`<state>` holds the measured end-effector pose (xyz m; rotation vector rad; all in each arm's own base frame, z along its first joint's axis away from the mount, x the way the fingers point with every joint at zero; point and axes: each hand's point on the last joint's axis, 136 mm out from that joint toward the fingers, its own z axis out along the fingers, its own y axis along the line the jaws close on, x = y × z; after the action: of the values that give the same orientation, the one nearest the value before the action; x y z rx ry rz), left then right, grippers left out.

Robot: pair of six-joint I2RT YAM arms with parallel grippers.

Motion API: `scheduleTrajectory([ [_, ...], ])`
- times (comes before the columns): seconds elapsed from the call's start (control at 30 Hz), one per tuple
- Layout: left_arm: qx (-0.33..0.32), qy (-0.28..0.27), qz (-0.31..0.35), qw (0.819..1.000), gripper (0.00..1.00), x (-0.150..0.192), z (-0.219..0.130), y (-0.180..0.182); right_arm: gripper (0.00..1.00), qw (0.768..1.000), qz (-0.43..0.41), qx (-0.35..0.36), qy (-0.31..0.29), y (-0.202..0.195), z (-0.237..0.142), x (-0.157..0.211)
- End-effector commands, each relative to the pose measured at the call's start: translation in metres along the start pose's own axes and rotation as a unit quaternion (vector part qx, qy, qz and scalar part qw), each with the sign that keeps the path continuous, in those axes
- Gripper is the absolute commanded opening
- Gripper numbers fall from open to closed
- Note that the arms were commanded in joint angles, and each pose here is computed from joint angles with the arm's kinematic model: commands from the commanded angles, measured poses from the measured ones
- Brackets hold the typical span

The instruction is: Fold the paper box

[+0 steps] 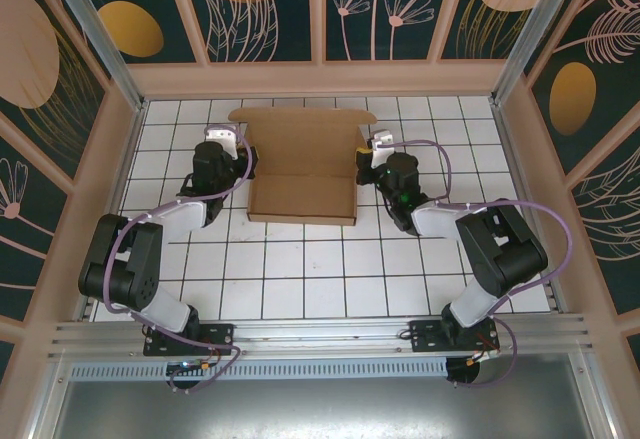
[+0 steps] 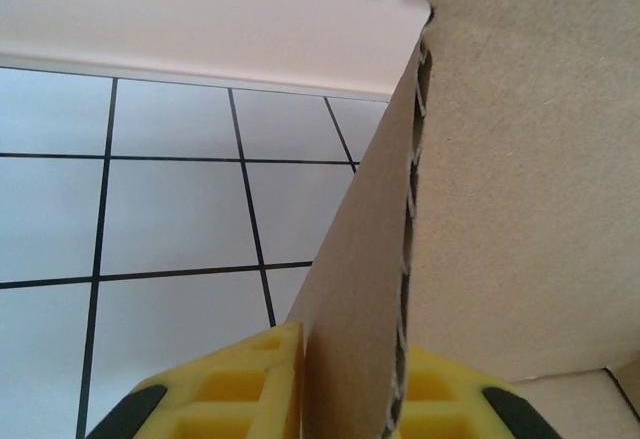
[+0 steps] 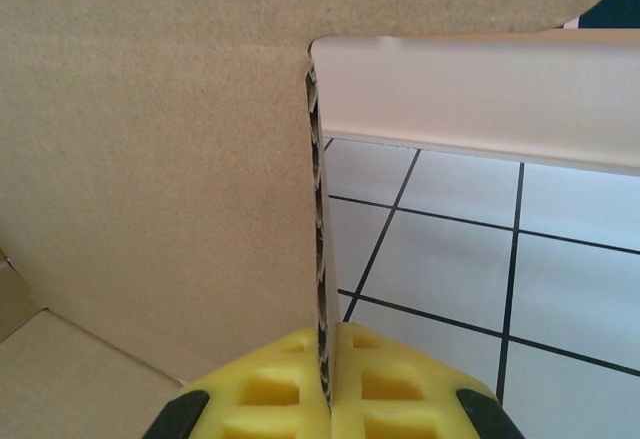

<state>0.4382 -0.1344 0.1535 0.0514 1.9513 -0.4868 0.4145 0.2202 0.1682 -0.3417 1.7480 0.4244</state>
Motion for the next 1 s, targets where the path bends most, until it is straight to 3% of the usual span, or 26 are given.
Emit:
scheduleTrajectory([
  [0.0, 0.019, 0.069, 0.001, 0.997, 0.14, 0.041, 0.005, -0.007, 0.04, 0.998, -0.004, -0.059, -0.013, 0.024, -0.004, -0.006],
  [0.13, 0.024, 0.052, -0.013, 0.998, 0.0, 0.028, 0.008, -0.011, 0.01, 0.999, 0.014, -0.048, -0.007, 0.022, 0.0, -0.004],
  [0.37, 0.013, 0.01, -0.09, 0.996, 0.0, 0.023, 0.0, -0.012, 0.0, 0.999, 0.037, -0.012, -0.014, 0.035, 0.01, -0.005],
  [0.7, 0.002, 0.0, -0.133, 0.991, 0.0, 0.03, -0.005, -0.023, 0.0, 0.993, 0.11, 0.045, 0.006, 0.033, 0.024, -0.002],
  [0.97, 0.022, -0.017, -0.145, 0.989, 0.0, 0.025, -0.011, -0.034, 0.03, 0.982, 0.161, 0.055, -0.079, 0.056, 0.005, -0.015],
])
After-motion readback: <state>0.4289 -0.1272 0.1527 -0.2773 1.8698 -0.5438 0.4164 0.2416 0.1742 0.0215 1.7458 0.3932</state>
